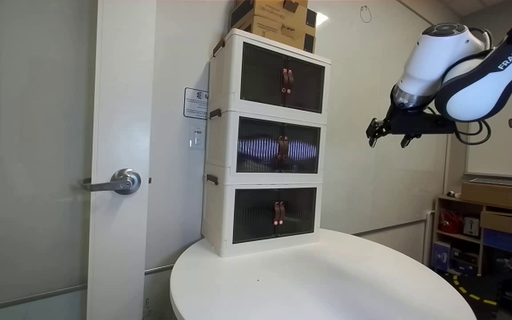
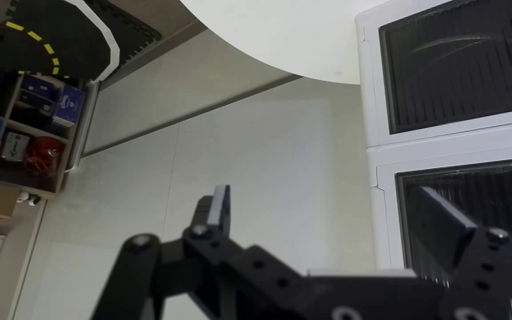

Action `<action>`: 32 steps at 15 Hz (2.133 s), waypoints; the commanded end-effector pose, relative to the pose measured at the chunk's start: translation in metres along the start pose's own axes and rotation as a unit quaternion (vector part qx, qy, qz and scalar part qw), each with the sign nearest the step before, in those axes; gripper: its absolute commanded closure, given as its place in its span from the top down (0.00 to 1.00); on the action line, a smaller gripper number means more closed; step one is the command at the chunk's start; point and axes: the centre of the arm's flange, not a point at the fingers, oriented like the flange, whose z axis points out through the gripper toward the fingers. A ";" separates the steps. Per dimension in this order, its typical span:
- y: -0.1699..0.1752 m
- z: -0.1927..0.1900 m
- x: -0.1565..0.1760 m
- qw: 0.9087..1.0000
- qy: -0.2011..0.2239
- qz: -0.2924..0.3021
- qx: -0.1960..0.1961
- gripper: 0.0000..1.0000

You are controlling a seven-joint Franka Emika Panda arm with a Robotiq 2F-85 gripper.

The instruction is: Open the middle shelf compartment

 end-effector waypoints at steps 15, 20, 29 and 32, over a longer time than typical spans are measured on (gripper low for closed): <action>-0.124 0.003 0.013 0.975 0.191 0.099 -0.058 1.00; -0.179 0.018 0.009 0.969 0.225 0.084 -0.053 1.00; -0.239 0.041 0.018 0.966 0.230 0.112 -0.042 1.00; -0.255 0.047 0.023 0.970 0.217 0.102 -0.043 1.00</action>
